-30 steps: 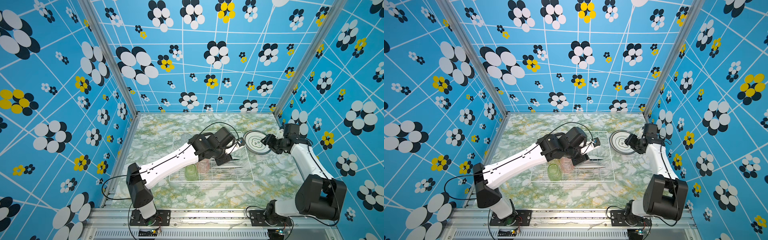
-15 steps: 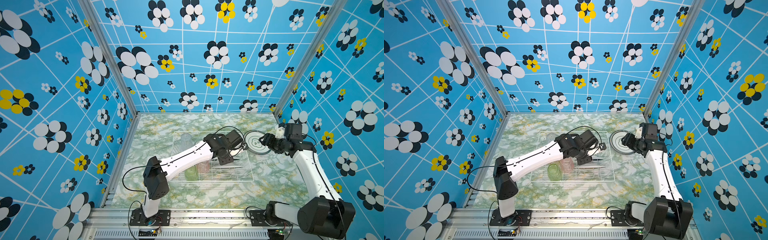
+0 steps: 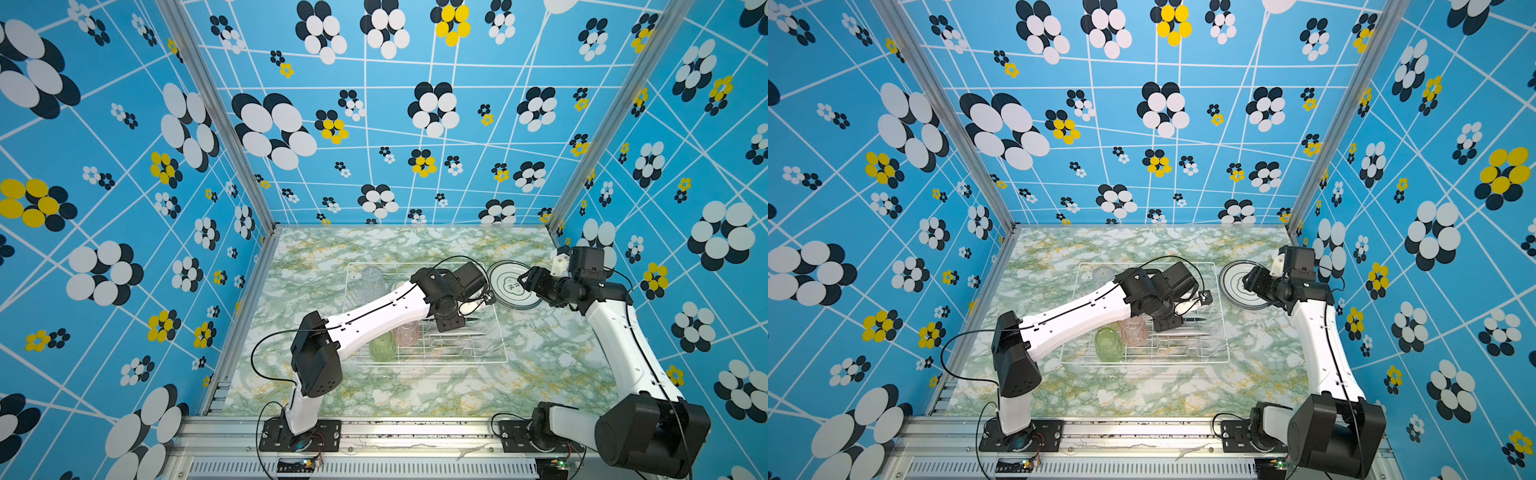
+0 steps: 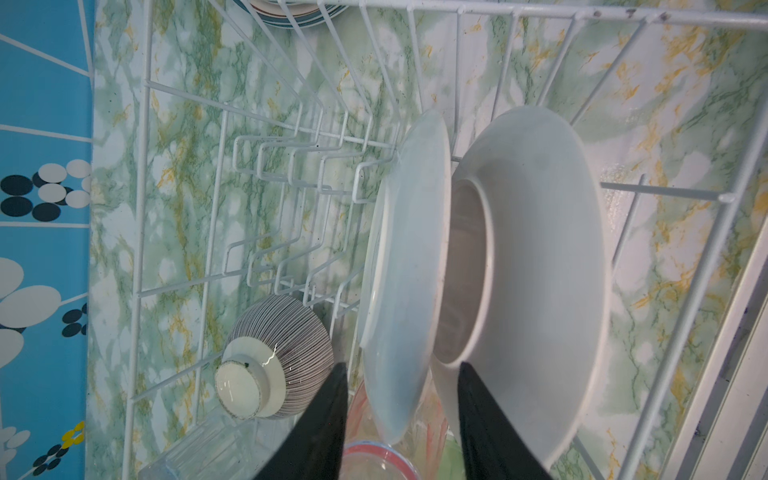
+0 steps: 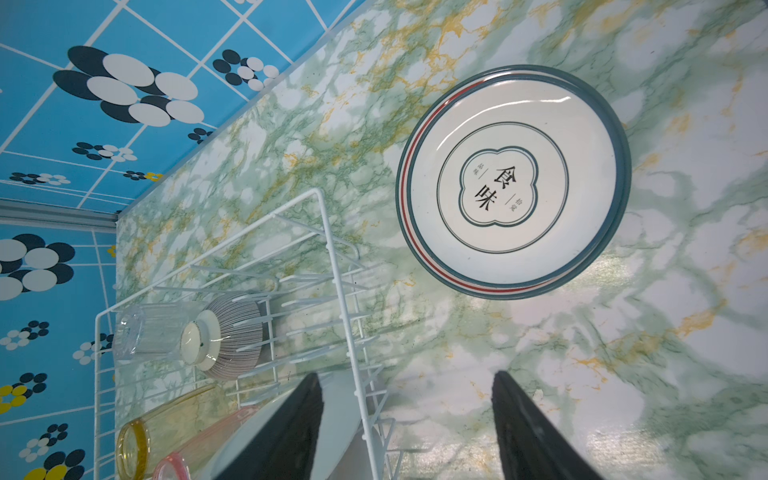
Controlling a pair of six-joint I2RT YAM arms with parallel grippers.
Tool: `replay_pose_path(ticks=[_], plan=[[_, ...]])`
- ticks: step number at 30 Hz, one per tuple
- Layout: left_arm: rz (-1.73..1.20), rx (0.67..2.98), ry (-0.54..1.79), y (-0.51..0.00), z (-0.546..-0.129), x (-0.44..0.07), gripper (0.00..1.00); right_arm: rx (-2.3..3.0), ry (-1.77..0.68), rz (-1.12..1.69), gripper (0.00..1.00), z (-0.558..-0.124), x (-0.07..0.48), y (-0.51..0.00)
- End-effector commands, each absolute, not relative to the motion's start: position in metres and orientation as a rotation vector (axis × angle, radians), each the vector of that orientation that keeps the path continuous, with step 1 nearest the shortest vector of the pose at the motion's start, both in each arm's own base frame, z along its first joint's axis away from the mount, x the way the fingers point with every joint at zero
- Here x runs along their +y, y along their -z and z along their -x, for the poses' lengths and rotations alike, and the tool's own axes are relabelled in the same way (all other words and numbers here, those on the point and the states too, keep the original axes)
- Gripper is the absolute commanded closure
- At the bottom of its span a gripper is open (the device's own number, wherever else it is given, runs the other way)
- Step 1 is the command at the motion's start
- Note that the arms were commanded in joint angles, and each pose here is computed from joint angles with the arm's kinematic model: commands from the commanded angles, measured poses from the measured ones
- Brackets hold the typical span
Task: Unload the mixed dishes from the dish rack
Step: 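Grip the green-rimmed plate standing in the rack with the left gripper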
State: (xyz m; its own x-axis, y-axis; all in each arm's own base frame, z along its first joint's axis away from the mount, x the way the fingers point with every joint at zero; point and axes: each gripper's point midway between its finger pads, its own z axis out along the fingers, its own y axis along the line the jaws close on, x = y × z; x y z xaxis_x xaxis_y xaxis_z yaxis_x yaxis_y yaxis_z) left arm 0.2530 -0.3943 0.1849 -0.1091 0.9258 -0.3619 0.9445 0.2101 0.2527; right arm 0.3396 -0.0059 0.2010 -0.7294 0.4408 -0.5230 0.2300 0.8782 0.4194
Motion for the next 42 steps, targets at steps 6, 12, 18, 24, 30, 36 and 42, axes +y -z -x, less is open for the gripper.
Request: replay_pose_path(ticks=[6,12,18,24,30,36,42], plan=[[-1.814,2.06,0.062,-0.173,-0.253,-0.398,0.74,2.414,-0.431,-0.469,0.33,-0.337,-0.004,-0.2],[-1.809,2.048,0.027,-0.167,-0.261,-0.398,0.72,2.412,-0.422,-0.466,0.33,-0.337,-0.005,-0.201],[-1.785,2.03,-0.023,-0.164,-0.276,-0.398,0.85,2.407,-0.423,-0.466,0.33,-0.337,-0.005,-0.202],[-1.788,2.019,-0.069,-0.157,-0.286,-0.4,0.84,2.411,-0.425,-0.469,0.33,-0.337,-0.004,-0.2],[-1.794,2.015,-0.073,-0.153,-0.288,-0.402,0.76,2.413,-0.422,-0.471,0.33,-0.336,-0.005,-0.198],[-1.797,2.02,-0.093,-0.149,-0.289,-0.4,0.86,2.407,-0.428,-0.471,0.33,-0.337,-0.004,-0.199],[-1.791,2.015,-0.104,-0.15,-0.291,-0.4,0.93,2.41,-0.43,-0.471,0.33,-0.336,-0.004,-0.198]])
